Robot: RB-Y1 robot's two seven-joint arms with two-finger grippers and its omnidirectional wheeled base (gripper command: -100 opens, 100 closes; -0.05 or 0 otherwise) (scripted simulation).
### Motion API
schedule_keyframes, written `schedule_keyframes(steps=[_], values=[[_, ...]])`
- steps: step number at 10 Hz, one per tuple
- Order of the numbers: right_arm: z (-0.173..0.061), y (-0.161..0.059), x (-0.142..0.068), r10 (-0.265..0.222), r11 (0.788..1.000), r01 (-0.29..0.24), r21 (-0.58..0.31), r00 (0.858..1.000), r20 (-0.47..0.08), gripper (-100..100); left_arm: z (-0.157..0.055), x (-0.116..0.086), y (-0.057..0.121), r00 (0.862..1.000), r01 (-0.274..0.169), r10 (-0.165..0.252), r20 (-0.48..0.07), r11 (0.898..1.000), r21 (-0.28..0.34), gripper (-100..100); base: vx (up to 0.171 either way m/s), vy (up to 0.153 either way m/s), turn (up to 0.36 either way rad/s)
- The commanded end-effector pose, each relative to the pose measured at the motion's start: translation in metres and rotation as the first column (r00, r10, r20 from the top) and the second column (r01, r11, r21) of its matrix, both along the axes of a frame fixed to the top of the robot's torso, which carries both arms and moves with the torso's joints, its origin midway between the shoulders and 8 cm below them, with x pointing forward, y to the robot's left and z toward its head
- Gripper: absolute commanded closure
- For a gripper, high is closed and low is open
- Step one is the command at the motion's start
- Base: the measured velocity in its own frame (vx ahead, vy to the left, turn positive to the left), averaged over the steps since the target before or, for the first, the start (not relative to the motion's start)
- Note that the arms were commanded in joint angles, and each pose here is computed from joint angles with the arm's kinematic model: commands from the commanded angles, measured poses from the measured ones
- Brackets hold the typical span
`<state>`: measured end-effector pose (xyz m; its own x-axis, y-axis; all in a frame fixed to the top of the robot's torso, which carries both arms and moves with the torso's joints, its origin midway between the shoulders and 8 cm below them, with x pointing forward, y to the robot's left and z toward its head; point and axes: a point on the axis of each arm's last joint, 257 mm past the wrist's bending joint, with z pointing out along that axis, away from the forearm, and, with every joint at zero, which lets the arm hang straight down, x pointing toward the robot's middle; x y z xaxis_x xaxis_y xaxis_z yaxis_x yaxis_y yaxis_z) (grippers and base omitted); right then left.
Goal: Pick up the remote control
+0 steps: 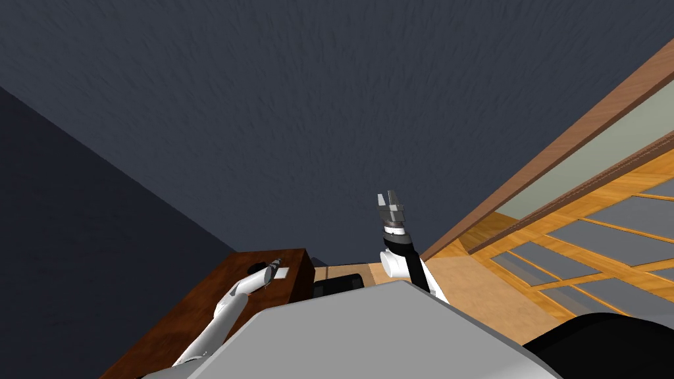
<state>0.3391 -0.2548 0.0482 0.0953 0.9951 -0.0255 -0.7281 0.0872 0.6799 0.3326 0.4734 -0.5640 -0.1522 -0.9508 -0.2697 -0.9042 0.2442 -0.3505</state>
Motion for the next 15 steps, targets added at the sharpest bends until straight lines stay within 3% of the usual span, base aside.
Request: schedule_keyframes(steps=[1, 2, 5, 6, 10, 11, 12, 13, 15], values=[[0.000, 0.000, 0.000, 0.000, 1.000, 0.000, 0.000, 1.000, 0.000, 0, -0.011, -0.020, 0.001, 0.997, -0.005, 0.004, -0.076, 1.000, -0.019, -100, 0.099, 0.013, -0.028], [0.000, 0.000, 0.000, 0.000, 1.000, 0.000, 0.000, 1.000, 0.000, 0, -0.014, -0.025, 0.002, 0.996, -0.010, 0.008, -0.087, 1.000, -0.020, -100, 0.080, 0.018, -0.005], [0.000, 0.000, 0.000, 0.000, 1.000, 0.000, 0.000, 1.000, 0.000, 0, -0.028, -0.058, 0.002, 0.980, -0.027, 0.016, -0.201, 0.998, -0.050, -100, 0.074, 0.014, -0.011], [0.000, 0.000, 0.000, 0.000, 1.000, 0.000, 0.000, 1.000, 0.000, 0, -0.025, -0.050, 0.000, 0.983, -0.018, 0.009, -0.185, 0.999, -0.049, -100, 0.062, 0.012, 0.003], [0.000, 0.000, 0.000, 0.000, 1.000, 0.000, 0.000, 1.000, 0.000, 0, -0.035, -0.078, 0.001, 0.964, -0.039, 0.019, -0.264, 0.997, -0.067, -100, 0.046, 0.005, 0.000], [0.000, 0.000, 0.000, 0.000, 1.000, 0.000, 0.000, 1.000, 0.000, 0, -0.034, -0.074, 0.001, 0.967, -0.038, 0.020, -0.253, 0.997, -0.064, -100, 0.027, 0.005, -0.001], [0.000, 0.000, 0.000, 0.000, 1.000, 0.000, 0.000, 1.000, 0.000, 0, -0.034, -0.075, 0.001, 0.966, -0.037, 0.019, -0.256, 0.997, -0.065, 0, 0.005, 0.001, 0.000], [0.000, 0.000, 0.000, 0.000, 1.000, 0.000, 0.000, 1.000, 0.000, 0, -0.044, -0.081, -0.010, 0.966, -0.045, 0.028, -0.255, 0.997, -0.064, -100, 0.020, 0.047, -0.059], [0.000, 0.000, 0.000, 0.000, 1.000, 0.000, 0.000, 1.000, 0.000, 0, -0.054, -0.088, -0.022, 0.966, -0.052, 0.034, -0.254, 0.997, -0.065, -100, 0.024, 0.058, -0.059]])
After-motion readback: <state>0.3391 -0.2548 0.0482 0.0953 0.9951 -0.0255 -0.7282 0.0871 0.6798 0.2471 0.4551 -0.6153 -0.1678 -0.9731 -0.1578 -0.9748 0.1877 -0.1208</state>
